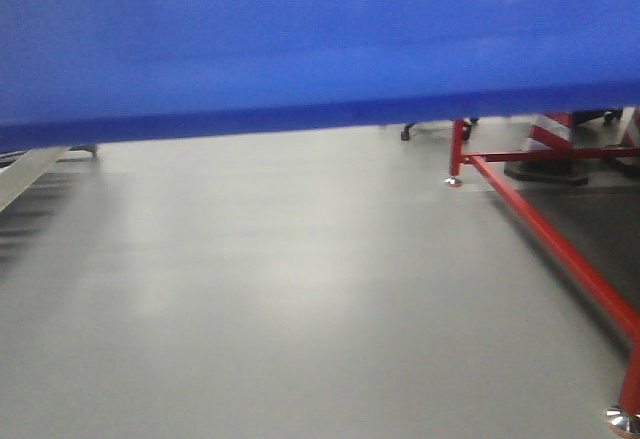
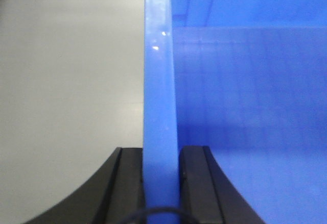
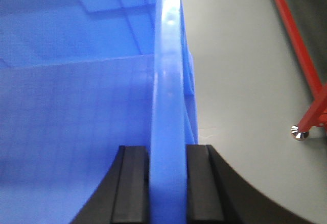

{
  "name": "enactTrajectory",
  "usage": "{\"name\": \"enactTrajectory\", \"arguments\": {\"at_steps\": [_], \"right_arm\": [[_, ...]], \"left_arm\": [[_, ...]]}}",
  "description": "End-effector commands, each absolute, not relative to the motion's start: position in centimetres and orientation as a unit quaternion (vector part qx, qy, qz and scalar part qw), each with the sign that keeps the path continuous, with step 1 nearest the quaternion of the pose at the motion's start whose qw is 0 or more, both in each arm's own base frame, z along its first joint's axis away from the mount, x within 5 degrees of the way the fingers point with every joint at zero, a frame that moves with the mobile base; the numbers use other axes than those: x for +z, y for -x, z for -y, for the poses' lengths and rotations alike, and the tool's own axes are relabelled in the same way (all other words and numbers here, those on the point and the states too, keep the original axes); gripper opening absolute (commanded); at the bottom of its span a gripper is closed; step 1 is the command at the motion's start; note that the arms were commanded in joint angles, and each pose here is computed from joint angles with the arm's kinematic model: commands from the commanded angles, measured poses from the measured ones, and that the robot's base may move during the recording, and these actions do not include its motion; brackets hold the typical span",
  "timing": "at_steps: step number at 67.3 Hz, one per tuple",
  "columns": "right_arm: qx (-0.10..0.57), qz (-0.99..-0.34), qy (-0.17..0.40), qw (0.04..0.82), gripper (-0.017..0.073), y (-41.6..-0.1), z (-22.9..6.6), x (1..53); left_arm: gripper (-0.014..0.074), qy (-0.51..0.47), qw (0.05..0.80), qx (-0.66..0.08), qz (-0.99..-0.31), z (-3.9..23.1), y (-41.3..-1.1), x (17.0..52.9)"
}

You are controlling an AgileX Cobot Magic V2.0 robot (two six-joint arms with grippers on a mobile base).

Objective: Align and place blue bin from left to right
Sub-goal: 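Carry the blue bin in both grippers across the floor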

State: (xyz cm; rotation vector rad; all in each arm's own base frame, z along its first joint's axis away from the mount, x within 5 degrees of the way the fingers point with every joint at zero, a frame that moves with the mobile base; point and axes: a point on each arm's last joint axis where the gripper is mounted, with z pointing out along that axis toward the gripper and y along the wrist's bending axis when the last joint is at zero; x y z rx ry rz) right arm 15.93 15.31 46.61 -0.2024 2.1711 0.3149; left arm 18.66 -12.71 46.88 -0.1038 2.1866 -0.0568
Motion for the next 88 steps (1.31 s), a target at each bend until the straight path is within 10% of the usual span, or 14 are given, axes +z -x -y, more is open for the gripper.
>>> {"name": "enactTrajectory", "arguments": {"at_steps": [1, 88], "right_arm": [[0.159, -0.848, 0.094, 0.497, -0.0079, -15.83, -15.36, 47.97], [0.159, -0.848, 0.094, 0.498, -0.0079, -15.83, -15.37, 47.98]], "left_arm": [[-0.0111, 0.031, 0.492, -0.051, -0.869, 12.9, -18.58, 47.92], [-0.0111, 0.031, 0.492, -0.051, -0.869, 12.9, -18.58, 47.92]]}}
